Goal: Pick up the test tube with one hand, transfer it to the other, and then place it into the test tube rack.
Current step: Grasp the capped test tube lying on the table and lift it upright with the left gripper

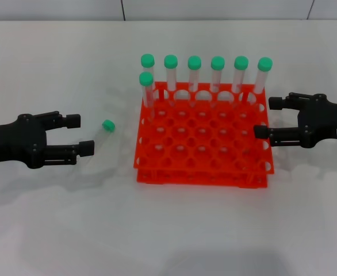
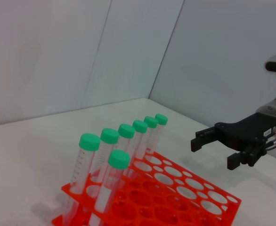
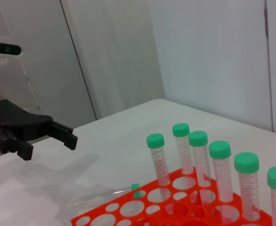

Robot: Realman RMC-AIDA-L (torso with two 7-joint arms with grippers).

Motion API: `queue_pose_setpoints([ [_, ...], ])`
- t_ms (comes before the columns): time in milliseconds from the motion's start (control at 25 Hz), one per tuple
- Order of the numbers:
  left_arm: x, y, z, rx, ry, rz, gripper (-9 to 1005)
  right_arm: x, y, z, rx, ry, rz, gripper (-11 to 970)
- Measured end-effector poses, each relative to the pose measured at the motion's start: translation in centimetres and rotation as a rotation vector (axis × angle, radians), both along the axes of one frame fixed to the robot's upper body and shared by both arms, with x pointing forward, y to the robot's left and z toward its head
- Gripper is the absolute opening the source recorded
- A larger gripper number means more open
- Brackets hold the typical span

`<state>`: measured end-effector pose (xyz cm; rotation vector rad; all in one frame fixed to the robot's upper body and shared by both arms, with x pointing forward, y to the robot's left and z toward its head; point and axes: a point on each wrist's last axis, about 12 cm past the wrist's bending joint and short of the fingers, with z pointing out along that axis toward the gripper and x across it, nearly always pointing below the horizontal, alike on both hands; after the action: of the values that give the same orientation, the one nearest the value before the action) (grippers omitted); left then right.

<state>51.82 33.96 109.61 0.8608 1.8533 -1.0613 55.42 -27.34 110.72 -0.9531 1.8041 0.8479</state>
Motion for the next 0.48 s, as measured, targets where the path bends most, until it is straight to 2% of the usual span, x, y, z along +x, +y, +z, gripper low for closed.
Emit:
queue_pose_setpoints([
  [480, 0.02, 0.01, 0.00, -0.003, 0.007, 0.005, 876, 0.00, 0.06, -0.02, 0.001, 0.000, 0.000, 857],
])
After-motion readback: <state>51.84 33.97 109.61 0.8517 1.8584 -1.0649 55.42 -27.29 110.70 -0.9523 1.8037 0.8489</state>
